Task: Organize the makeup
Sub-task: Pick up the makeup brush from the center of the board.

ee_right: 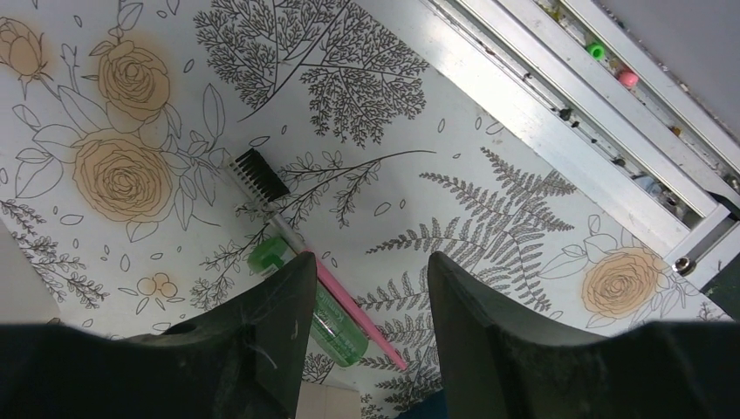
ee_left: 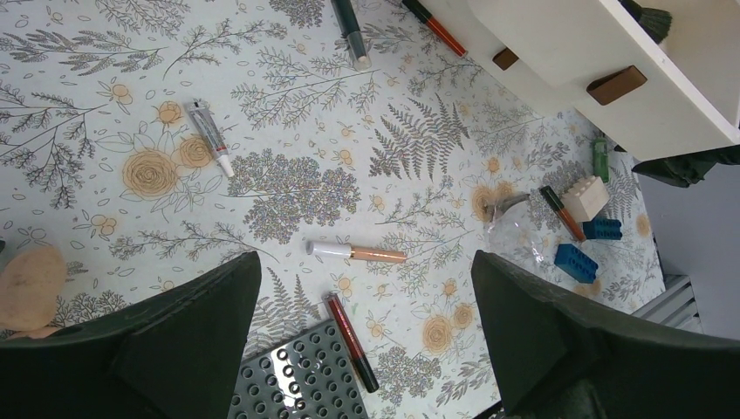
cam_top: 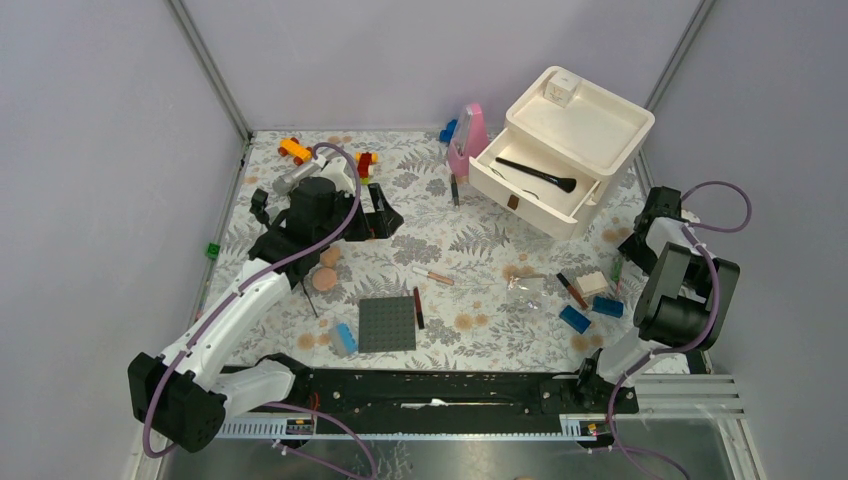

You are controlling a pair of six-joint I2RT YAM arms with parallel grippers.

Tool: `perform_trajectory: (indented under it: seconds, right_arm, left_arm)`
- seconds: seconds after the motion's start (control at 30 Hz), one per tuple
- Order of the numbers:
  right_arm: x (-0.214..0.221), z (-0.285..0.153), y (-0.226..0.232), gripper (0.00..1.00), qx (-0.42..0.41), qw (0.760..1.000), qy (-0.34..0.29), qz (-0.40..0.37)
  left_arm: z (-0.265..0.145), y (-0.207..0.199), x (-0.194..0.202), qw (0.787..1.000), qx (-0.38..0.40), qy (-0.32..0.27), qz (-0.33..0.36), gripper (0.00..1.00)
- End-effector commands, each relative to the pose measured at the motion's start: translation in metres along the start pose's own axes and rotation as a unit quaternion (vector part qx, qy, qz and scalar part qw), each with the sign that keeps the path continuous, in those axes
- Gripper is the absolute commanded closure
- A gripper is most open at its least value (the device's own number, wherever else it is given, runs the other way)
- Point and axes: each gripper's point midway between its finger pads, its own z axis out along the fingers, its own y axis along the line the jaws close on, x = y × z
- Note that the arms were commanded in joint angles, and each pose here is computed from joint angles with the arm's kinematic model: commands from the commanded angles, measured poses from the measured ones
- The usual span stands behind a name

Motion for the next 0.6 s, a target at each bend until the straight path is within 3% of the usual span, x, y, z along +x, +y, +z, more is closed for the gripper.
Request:
perform_trajectory:
  seconds: [0.0, 0.57]
  right_arm:
    - [-0.004, 0.003, 0.007, 0.43, -0.018, 1.000, -0.006, 0.011]
    - [0.007, 0.008, 0.019, 0.44, -0.048, 0.999, 0.018, -0.002]
  left_arm:
    - [-0.003, -0.014, -0.025, 0.999, 0.019, -0.039, 0.011, 0.01]
    - [-0.002, -0.011, -0.020, 0.999, 0.015, -0.035, 0.010, 0.01]
